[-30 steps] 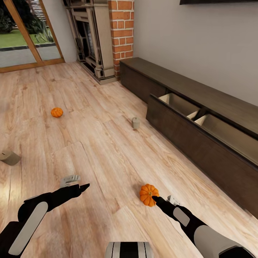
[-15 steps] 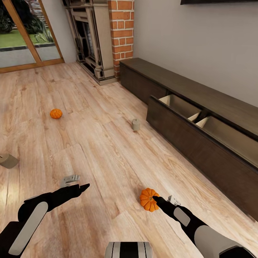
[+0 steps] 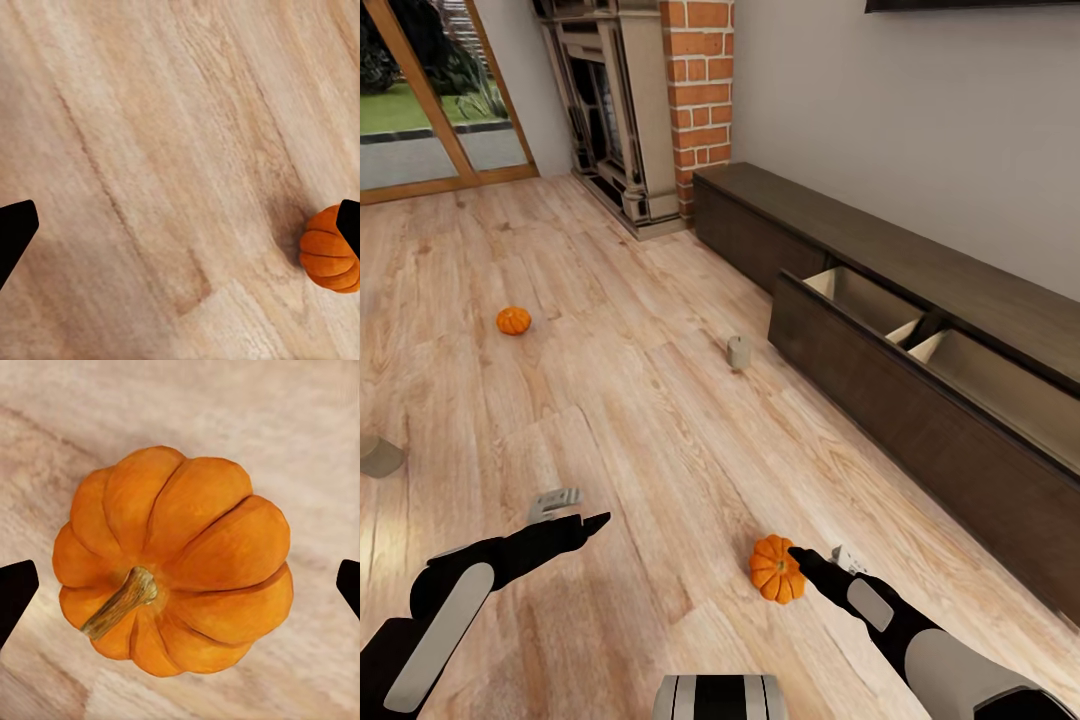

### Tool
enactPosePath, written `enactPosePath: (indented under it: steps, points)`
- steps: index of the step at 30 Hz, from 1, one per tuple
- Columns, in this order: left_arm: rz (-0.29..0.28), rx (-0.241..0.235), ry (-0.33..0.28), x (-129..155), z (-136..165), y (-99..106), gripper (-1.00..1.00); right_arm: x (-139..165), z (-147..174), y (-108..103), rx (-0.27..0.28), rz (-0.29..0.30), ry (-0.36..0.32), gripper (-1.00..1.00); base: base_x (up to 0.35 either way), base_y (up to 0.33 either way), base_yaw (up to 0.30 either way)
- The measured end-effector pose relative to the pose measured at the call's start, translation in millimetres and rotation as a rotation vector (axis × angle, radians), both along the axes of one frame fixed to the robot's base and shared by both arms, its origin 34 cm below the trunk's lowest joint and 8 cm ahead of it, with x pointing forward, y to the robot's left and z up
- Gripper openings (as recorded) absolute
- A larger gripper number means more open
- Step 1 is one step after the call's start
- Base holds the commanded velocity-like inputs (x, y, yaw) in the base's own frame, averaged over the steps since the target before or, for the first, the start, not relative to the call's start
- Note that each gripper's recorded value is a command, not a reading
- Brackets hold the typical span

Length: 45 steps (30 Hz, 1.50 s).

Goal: Place each of the two pumpkins and all three candles from the living room inside a cabinet in the living room (use any cabinet), then make sure every cabinet is closed, and position the cauldron so it is next to a table in the living room.

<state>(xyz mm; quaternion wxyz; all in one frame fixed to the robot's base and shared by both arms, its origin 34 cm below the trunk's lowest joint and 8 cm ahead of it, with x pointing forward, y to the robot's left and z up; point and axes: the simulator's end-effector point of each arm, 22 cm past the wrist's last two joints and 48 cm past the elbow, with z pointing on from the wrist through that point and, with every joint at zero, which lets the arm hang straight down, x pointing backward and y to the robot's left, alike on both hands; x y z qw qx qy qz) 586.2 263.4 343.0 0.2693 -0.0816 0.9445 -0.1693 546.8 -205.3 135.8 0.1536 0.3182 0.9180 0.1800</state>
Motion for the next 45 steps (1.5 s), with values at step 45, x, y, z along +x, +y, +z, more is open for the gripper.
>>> enactPosePath:
  steps: [45]
  points:
    - [-0.001, -0.001, 0.073, -13, -38, -1, 1.0, -20, -32, 2, 0.0, 0.007, 0.064, 1.0, 0.002, 0.0, 0.0]
